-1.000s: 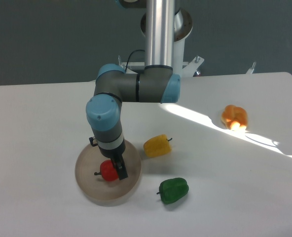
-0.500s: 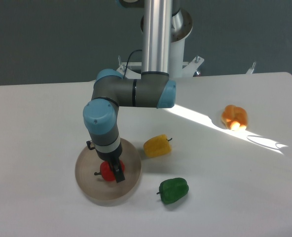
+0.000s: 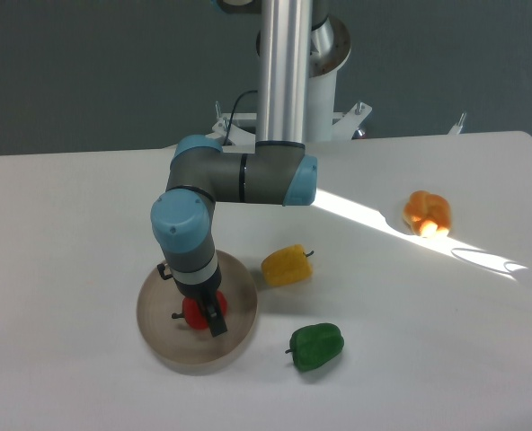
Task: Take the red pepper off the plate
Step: 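Lower the gripper around the red pepper and close on it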
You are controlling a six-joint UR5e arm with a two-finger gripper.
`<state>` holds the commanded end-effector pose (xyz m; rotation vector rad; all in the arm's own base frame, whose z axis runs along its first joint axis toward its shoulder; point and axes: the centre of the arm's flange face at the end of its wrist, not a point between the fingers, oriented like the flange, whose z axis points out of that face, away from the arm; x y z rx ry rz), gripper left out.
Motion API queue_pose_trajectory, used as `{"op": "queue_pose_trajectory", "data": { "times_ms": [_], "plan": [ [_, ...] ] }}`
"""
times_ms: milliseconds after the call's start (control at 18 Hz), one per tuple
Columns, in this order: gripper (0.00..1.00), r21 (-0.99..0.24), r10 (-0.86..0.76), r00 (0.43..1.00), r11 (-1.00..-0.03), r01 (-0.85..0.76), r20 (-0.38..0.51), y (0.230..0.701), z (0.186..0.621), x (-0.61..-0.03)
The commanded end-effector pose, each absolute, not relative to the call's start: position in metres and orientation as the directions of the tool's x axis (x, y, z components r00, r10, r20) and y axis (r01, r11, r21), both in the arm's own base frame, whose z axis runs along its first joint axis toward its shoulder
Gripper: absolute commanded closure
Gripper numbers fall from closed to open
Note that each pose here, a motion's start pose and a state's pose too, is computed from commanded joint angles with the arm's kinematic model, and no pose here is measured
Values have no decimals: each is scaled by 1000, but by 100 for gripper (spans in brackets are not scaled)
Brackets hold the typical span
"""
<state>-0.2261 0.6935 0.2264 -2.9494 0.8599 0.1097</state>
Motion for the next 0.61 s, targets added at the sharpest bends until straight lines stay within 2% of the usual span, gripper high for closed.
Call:
{"op": "queue_pose_trajectory", "data": {
  "times_ms": [167,444,611],
  "plan": [
    [22,-44,-538,839,-839,-542,-87,693,227,-226],
    [33,-47,-541,836,-836,-546,-90,692,230,-225],
    [33,-49,-542,835,-835,-548,-94,692,233,-226]
  ]
}}
